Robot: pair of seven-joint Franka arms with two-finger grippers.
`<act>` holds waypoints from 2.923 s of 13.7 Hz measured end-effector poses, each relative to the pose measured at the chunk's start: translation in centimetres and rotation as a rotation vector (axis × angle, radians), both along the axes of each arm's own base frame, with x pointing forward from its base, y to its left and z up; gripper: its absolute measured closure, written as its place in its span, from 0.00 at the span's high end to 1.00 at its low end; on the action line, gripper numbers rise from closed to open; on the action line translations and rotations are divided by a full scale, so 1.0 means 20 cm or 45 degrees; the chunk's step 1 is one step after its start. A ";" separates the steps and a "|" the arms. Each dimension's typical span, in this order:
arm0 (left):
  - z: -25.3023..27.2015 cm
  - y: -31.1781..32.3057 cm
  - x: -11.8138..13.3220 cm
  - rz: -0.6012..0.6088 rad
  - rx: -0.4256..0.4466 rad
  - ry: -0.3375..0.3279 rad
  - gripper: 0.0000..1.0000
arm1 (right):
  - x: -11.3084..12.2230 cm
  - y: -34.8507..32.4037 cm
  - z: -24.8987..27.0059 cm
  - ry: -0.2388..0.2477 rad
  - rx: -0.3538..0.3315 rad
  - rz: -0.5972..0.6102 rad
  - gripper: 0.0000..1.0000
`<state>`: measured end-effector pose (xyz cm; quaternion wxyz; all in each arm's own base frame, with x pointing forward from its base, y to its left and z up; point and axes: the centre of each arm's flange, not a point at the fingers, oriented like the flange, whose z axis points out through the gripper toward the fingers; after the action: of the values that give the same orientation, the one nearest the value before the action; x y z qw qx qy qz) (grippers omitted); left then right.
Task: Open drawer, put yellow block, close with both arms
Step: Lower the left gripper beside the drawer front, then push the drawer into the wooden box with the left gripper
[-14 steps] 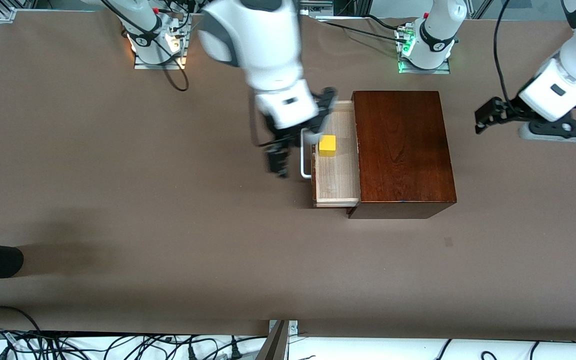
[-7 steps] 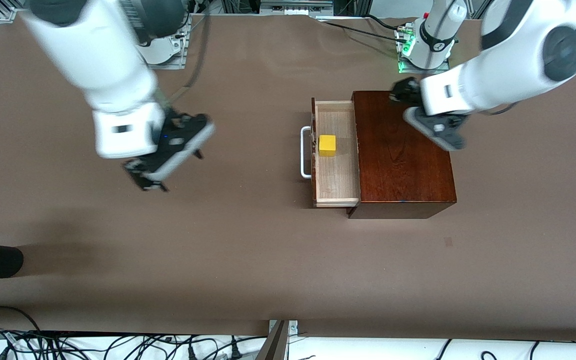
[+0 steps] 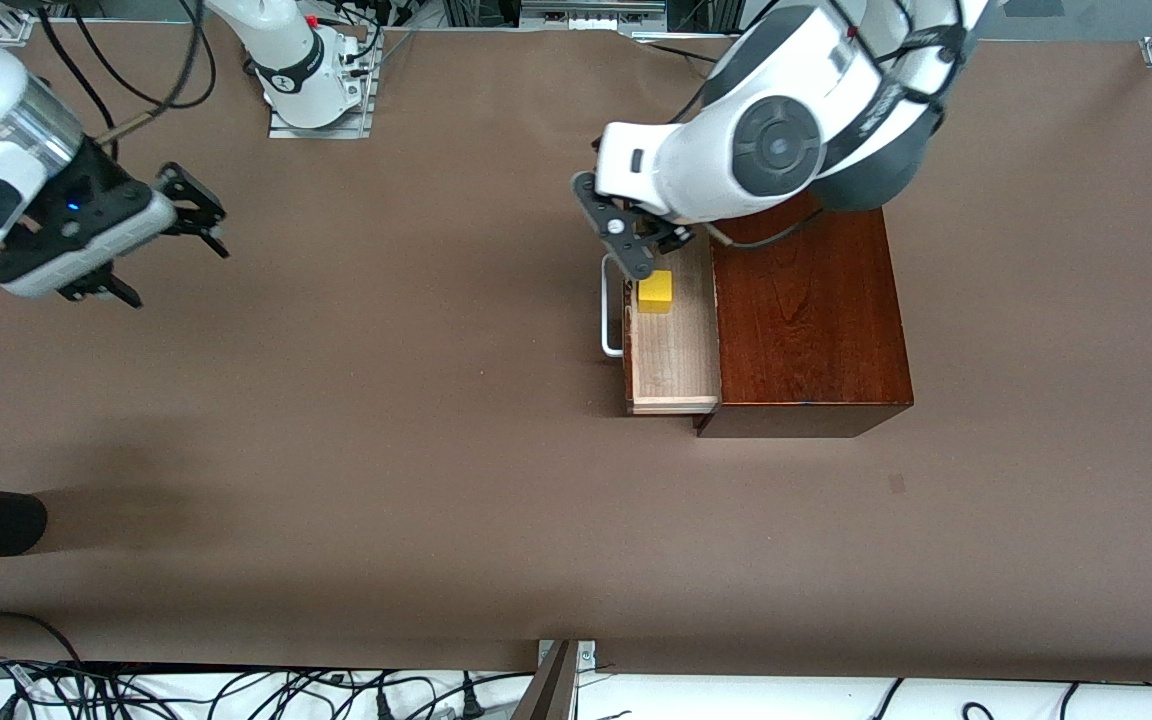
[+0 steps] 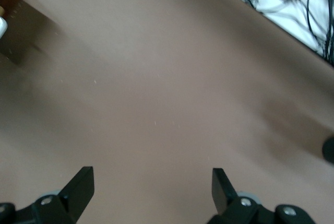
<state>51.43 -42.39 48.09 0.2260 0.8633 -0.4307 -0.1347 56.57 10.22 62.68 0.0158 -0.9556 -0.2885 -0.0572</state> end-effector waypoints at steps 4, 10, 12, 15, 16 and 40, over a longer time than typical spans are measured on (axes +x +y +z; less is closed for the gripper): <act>-0.24 -0.06 0.11 -0.304 -0.152 -0.174 1.00 | -0.08 -0.22 -0.09 0.090 -0.001 -0.174 1.00; -0.74 -0.57 -0.06 -0.665 -0.113 -0.518 1.00 | -0.09 -0.26 -0.11 0.141 0.003 -0.363 1.00; -0.84 -0.58 -0.11 -0.800 0.003 -0.571 1.00 | -0.10 -0.25 -0.09 0.133 0.005 -0.384 1.00; -0.99 -0.56 -0.19 -0.933 0.148 -0.575 1.00 | -0.10 -0.24 -0.07 0.128 -0.012 -0.379 1.00; -1.01 -0.53 -0.18 -0.941 0.183 -0.541 1.00 | -0.10 -0.24 -0.06 0.133 -0.018 -0.378 1.00; -0.98 -0.02 -0.05 -1.053 0.505 -0.124 1.00 | -0.08 -0.23 -0.11 0.162 -0.032 -0.385 1.00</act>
<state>50.46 -42.77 28.47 -0.0369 0.6508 -0.7150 -0.2528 54.95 5.56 60.38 0.0132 -0.9900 -0.1405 0.0053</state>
